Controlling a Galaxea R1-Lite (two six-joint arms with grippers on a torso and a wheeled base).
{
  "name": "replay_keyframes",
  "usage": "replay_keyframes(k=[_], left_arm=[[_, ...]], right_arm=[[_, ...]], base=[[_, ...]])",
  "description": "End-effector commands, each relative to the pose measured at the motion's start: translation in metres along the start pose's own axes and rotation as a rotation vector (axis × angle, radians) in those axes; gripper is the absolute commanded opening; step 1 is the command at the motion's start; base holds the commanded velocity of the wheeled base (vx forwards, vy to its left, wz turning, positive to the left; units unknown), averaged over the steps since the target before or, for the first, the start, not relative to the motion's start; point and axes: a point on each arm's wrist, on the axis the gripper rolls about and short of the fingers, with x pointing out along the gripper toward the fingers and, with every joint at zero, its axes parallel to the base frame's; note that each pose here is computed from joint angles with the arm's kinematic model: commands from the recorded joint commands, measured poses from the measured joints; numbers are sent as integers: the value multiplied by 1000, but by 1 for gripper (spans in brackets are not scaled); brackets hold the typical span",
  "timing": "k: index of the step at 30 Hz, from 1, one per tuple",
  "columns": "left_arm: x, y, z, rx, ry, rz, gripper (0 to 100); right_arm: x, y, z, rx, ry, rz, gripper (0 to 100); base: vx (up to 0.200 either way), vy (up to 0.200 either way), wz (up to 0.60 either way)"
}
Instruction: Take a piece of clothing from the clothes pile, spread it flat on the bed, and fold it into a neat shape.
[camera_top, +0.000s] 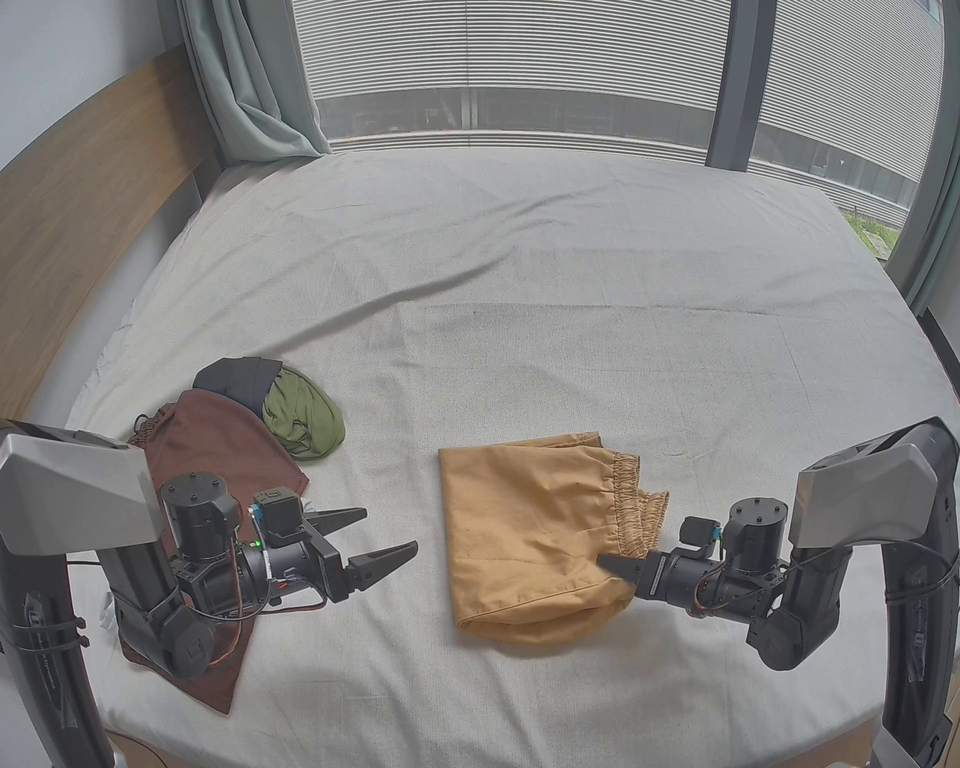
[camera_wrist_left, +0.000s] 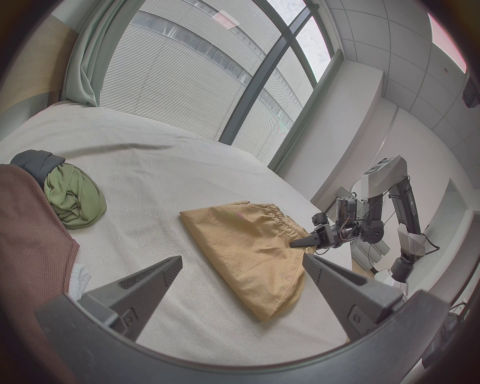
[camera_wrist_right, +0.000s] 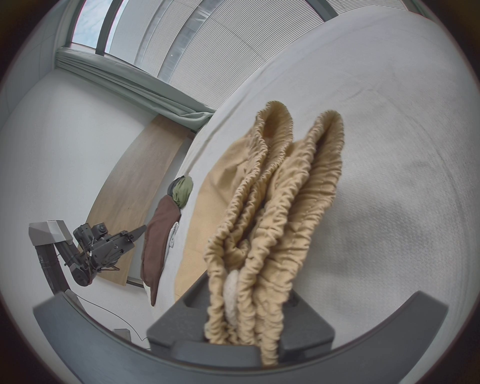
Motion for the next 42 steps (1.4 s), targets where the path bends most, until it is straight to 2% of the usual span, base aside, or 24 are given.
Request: replay_keyframes(k=[1, 17, 27, 42], left_arm=[[-1, -1, 2, 5, -7, 0, 100], [-6, 3, 8, 13, -27, 15, 100], [-8, 1, 14, 21, -43, 12, 100], [-10, -3, 16, 29, -48, 4, 100]], right_arm=[[-5, 16, 13, -28, -38, 42, 0], [-33, 58, 48, -115, -93, 233, 0], [-33, 69, 66, -158, -154, 276, 0], [-27, 89, 100, -175, -195, 443, 0]], base=[[0, 0, 0], [0, 0, 0], [0, 0, 0], [0, 0, 0]])
